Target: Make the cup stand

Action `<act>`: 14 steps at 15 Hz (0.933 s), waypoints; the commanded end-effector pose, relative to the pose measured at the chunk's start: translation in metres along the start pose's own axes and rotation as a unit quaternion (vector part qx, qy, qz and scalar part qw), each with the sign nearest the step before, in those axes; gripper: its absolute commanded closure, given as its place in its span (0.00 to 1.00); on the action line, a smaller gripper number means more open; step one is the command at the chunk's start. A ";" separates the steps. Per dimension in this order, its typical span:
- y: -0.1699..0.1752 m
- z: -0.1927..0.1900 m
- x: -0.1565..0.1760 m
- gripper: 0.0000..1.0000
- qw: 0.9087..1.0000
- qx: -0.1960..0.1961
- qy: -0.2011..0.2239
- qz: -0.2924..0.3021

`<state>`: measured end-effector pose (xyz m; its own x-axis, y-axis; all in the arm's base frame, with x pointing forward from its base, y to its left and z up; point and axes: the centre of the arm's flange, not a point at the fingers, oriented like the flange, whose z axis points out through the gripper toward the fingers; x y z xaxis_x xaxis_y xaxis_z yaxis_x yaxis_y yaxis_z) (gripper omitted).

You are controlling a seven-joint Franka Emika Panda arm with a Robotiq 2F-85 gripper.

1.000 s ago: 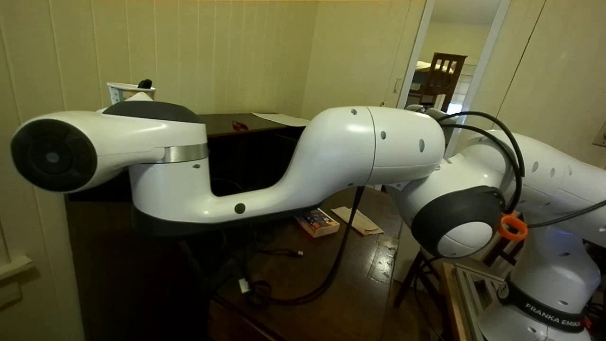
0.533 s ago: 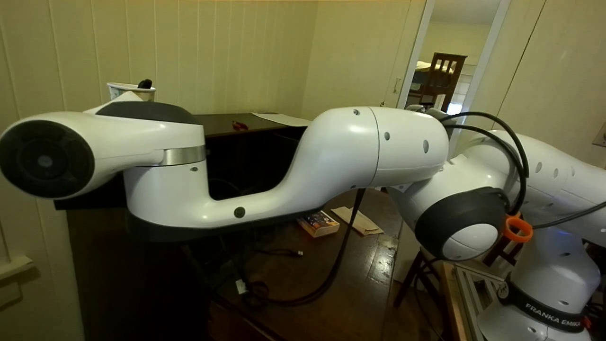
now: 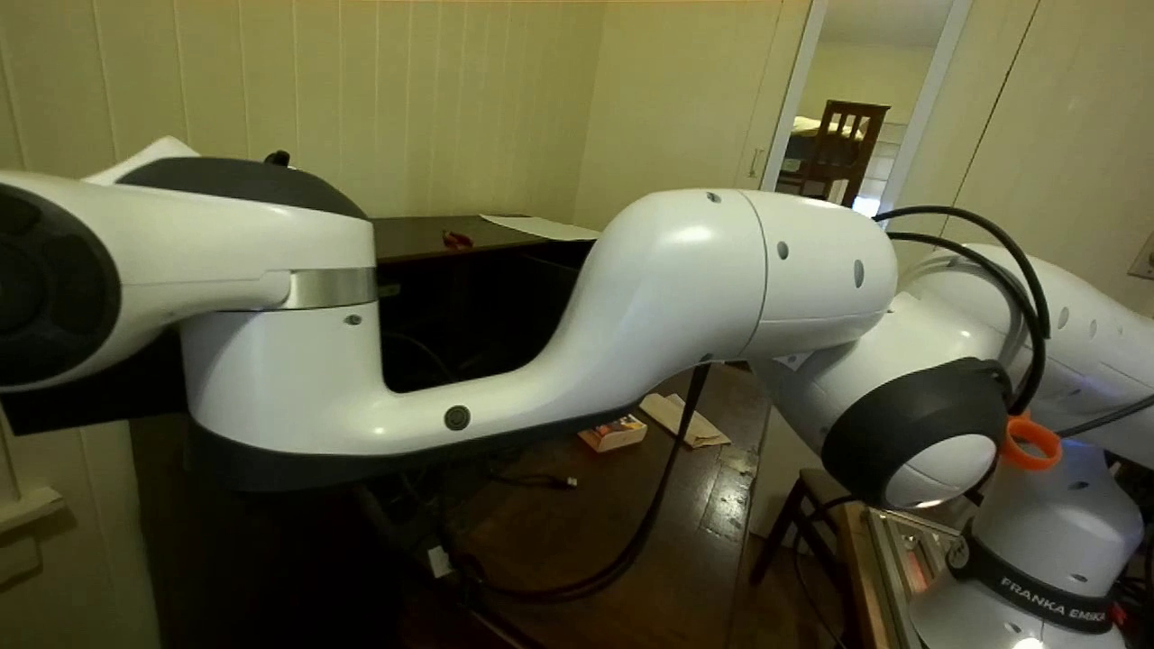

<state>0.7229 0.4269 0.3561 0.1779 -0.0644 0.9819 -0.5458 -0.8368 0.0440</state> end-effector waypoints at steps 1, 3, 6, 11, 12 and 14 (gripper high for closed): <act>0.009 -0.034 0.029 0.00 0.995 0.048 0.066 -0.056; 0.013 -0.047 0.045 0.00 0.989 0.066 0.106 -0.082; 0.022 -0.065 0.069 0.00 0.975 0.074 0.180 -0.110; 0.046 -0.084 0.094 0.00 0.939 0.066 0.307 -0.141; 0.050 -0.088 0.098 0.00 0.931 0.056 0.332 -0.140; 0.055 -0.092 0.105 0.00 0.917 0.030 0.377 -0.129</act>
<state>0.6983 0.4651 0.4747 -0.2296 0.4720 0.8512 -0.4566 -0.8246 0.3341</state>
